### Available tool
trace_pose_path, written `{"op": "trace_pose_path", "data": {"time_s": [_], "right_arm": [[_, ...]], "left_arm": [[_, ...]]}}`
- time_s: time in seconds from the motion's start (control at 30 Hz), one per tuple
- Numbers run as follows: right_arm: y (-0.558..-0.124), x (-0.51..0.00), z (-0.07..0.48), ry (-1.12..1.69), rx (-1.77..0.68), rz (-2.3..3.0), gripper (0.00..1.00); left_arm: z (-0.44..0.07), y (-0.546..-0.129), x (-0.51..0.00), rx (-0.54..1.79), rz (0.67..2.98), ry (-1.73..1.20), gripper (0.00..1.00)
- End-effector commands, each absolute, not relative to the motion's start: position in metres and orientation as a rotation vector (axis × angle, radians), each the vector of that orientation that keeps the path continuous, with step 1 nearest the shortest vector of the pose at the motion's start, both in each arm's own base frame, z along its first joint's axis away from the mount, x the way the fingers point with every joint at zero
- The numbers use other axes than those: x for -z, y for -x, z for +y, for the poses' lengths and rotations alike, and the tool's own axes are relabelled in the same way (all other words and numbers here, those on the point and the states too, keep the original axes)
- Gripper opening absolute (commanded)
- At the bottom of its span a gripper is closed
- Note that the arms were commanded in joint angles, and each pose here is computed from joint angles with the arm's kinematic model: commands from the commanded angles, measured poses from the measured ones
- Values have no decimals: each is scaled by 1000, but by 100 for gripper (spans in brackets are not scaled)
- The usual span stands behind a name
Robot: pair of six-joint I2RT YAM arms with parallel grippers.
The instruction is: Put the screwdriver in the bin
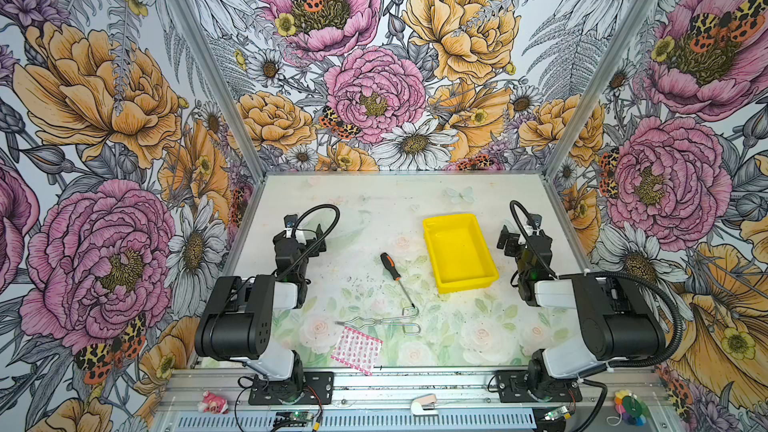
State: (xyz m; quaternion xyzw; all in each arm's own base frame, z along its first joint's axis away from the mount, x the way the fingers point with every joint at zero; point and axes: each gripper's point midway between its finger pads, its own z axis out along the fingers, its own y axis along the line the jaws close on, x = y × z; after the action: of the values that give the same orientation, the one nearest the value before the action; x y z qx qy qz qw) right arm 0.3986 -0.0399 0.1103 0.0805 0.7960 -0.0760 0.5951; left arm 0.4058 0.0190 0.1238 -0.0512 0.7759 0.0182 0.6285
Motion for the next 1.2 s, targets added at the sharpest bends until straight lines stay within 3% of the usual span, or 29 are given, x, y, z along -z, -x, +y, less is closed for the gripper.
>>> {"op": "trace_pose_path", "data": {"time_s": [0.0, 0.9, 1.17], "right_arm": [[-398, -113, -35, -165, 166, 1834, 100], [-398, -114, -35, -156, 158, 1835, 100], [-386, -155, -34, -206, 192, 1896, 99]], "left_arm": [[18, -406, -129, -25, 1756, 110, 99], [17, -405, -132, -22, 1753, 105, 99], [25, -403, -155, -66, 1815, 166, 99]]}}
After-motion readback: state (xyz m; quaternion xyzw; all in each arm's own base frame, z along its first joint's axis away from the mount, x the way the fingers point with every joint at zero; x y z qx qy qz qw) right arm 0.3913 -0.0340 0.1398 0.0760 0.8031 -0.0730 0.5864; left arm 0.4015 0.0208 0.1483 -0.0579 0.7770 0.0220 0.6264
